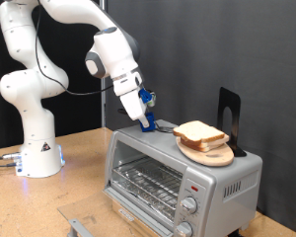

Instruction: Make a piece of toast with the oven

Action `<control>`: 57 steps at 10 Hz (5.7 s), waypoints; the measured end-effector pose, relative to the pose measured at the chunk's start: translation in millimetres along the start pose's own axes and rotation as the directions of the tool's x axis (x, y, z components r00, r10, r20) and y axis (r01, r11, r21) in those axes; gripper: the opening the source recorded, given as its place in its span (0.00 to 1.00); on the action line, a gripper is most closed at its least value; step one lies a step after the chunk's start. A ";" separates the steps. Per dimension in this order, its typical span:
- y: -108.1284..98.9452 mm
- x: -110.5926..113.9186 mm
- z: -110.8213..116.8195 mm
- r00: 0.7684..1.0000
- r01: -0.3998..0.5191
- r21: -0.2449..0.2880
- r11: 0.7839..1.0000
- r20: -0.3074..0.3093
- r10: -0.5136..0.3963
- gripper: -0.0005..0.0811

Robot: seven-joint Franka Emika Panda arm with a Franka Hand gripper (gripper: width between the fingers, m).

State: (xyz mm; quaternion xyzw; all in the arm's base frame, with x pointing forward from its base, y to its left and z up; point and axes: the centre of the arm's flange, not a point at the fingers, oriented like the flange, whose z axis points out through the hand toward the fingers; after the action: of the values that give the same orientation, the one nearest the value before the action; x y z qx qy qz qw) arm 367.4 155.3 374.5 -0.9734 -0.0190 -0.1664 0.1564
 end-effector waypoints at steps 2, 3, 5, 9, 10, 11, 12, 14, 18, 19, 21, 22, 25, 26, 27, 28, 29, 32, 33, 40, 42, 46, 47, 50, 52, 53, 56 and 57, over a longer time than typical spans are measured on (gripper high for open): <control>-1.2 -0.5 0.3 1.000 -0.007 -0.001 1.000 0.001 0.007 0.60; -2.2 -0.8 0.4 1.000 -0.014 -0.004 1.000 0.002 0.014 0.60; -6.5 -0.4 -1.2 0.997 -0.041 -0.047 0.998 0.057 0.043 0.60; -9.0 1.9 -5.4 0.985 -0.089 -0.098 0.991 0.142 0.102 0.60; -9.9 4.0 -8.1 0.980 -0.101 -0.096 0.990 0.159 0.115 0.60; -10.5 7.4 -13.6 0.975 -0.116 -0.087 0.989 0.178 0.130 0.60; -10.5 12.7 -22.7 0.971 -0.138 -0.069 0.988 0.189 0.149 0.60; -7.4 23.2 -45.2 0.967 -0.169 -0.036 0.985 0.190 0.173 0.60; 3.5 26.2 -69.0 0.958 -0.181 -0.040 0.983 0.220 0.186 0.61; 4.5 28.5 -68.9 0.959 -0.212 -0.018 0.977 0.190 0.212 0.61; 17.2 32.6 -76.1 0.947 -0.300 0.044 0.953 0.131 0.292 0.61; 28.5 33.6 -83.5 0.939 -0.333 0.063 0.941 0.116 0.324 0.61; 73.4 33.9 -104.4 0.932 -0.356 0.071 0.932 0.107 0.347 0.61; 89.4 34.1 -109.6 0.933 -0.353 0.061 0.934 0.104 0.346 0.61; 104.8 34.1 -113.3 0.934 -0.350 0.044 0.936 0.099 0.344 0.61; 118.6 33.6 -116.4 0.935 -0.347 0.027 0.938 0.089 0.343 0.61; 131.3 32.1 -118.2 0.936 -0.343 0.012 0.939 0.083 0.341 0.61; 161.5 27.0 -117.6 0.947 -0.318 -0.005 0.948 0.051 0.318 0.61; 168.8 25.5 -114.5 0.949 -0.311 -0.014 0.950 0.045 0.311 0.61; 161.5 30.4 -97.0 0.961 -0.256 -0.063 0.965 0.089 0.261 0.61; 151.0 43.2 -87.0 0.964 -0.246 -0.077 0.966 0.085 0.252 0.61; 135.9 67.2 -67.6 0.963 -0.254 -0.065 0.965 0.073 0.259 0.61; 131.4 73.1 -62.7 0.962 -0.262 -0.062 0.963 0.062 0.266 0.61; 118.9 85.9 -44.9 0.960 -0.272 -0.074 0.960 0.054 0.276 0.61; 114.2 89.3 -36.0 0.961 -0.263 -0.077 0.962 0.066 0.268 0.61; 111.9 90.0 -33.8 0.960 -0.266 -0.070 0.961 0.068 0.271 0.61; 109.7 90.0 -34.5 0.961 -0.265 -0.049 0.963 0.071 0.268 0.61; 109.7 89.1 -35.6 0.962 -0.259 -0.046 0.965 0.079 0.262 0.61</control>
State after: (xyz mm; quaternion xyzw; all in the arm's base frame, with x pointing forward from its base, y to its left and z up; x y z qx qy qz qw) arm 450.0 38.7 403.0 -0.9762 0.1054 -0.1034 0.1587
